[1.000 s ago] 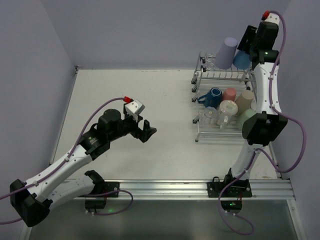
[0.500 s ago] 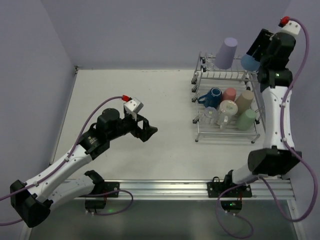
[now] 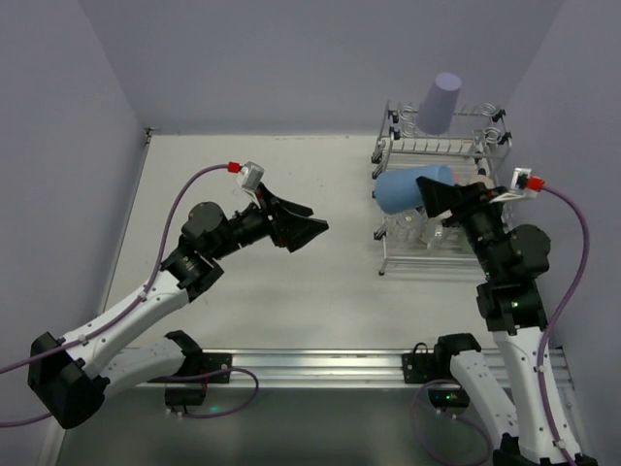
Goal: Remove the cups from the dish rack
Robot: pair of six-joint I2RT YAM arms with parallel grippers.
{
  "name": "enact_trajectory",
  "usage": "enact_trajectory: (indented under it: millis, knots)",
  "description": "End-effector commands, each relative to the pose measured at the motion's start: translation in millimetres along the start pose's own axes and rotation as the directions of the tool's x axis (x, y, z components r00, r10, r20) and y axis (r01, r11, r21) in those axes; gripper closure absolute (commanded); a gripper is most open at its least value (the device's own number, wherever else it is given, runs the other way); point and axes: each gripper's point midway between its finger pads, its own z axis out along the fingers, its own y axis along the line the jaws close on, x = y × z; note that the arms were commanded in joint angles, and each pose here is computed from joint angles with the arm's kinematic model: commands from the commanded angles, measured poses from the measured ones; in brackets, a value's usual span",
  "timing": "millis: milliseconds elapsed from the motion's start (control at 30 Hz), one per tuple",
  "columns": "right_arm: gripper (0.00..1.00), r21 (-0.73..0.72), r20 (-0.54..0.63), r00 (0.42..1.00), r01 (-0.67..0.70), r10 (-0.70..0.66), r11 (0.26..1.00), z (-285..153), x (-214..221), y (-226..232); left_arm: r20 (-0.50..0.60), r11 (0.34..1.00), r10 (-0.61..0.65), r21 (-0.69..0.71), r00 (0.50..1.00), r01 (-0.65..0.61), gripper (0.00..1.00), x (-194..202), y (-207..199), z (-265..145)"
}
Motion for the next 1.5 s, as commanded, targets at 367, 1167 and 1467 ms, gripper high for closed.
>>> enact_trajectory:
  millis: [367, 1167, 1467]
  knots:
    - [0.58, -0.433, -0.350, 0.881, -0.453, 0.317, 0.780, -26.4, 86.1, 96.0, 0.046, 0.945, -0.231, 0.246, 0.972, 0.213, 0.20, -9.2, -51.7, 9.1]
    - [0.01, -0.221, -0.439, 0.875, -0.323, 0.202, 0.920, -11.4, 167.0, 48.1, -0.091, 0.715, 0.193, -0.669, 0.977, -0.203, 1.00, -64.4, 106.6, 22.1]
    - [0.01, -0.160, -0.518, 0.852, -0.184, 0.076, 0.970, -31.2, 194.9, 19.2, -0.523, 0.335, -0.139, -0.824, 0.841, -0.457, 1.00, -39.9, 269.9, -42.9]
